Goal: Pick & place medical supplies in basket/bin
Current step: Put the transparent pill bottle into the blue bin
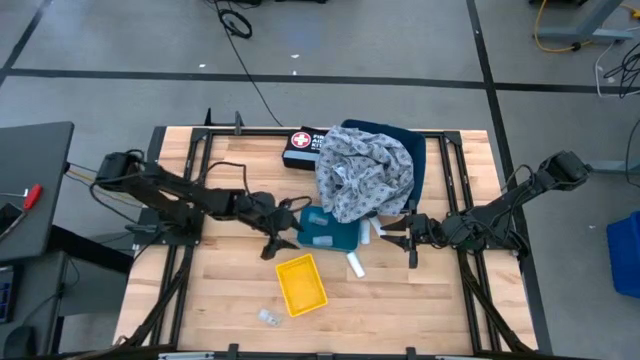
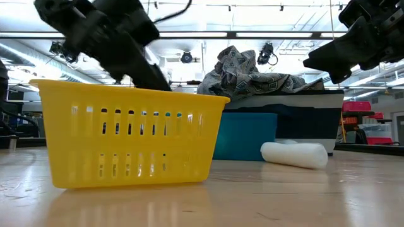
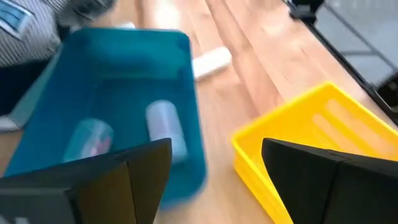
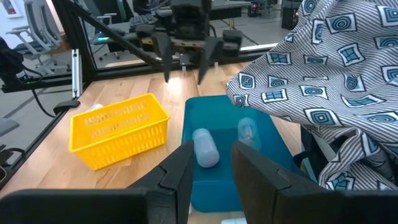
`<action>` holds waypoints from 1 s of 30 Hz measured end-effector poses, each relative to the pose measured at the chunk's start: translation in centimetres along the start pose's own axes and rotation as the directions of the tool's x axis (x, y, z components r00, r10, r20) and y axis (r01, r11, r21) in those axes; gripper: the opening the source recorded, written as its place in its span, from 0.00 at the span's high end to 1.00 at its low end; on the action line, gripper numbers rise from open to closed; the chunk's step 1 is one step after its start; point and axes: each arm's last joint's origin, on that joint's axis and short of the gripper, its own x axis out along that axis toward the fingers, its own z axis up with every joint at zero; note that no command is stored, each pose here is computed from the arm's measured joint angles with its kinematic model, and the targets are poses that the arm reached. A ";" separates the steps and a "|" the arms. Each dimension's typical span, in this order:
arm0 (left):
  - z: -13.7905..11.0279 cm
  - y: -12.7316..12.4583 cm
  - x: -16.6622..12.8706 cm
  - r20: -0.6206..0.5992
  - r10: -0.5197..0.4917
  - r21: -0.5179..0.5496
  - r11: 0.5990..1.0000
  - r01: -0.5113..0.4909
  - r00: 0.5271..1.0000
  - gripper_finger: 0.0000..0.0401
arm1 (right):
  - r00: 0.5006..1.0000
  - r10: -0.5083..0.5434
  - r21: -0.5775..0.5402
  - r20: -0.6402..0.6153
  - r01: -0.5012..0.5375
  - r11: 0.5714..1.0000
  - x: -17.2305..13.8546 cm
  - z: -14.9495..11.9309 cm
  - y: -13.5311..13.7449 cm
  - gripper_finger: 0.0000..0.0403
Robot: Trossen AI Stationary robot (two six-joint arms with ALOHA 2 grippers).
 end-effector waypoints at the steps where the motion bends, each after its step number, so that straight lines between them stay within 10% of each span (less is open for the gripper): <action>1: 0.0 -0.5 -0.4 -0.019 0.000 0.005 1.000 0.000 1.000 0.37 | 1.000 0.000 0.000 0.000 0.000 1.000 0.0 0.0 0.0 0.72; 30: -1.4 -11.8 -0.7 -0.347 -0.118 -0.014 0.993 0.120 0.931 0.37 | 1.000 0.013 -0.038 -0.009 -0.014 0.999 0.0 -0.1 0.0 0.72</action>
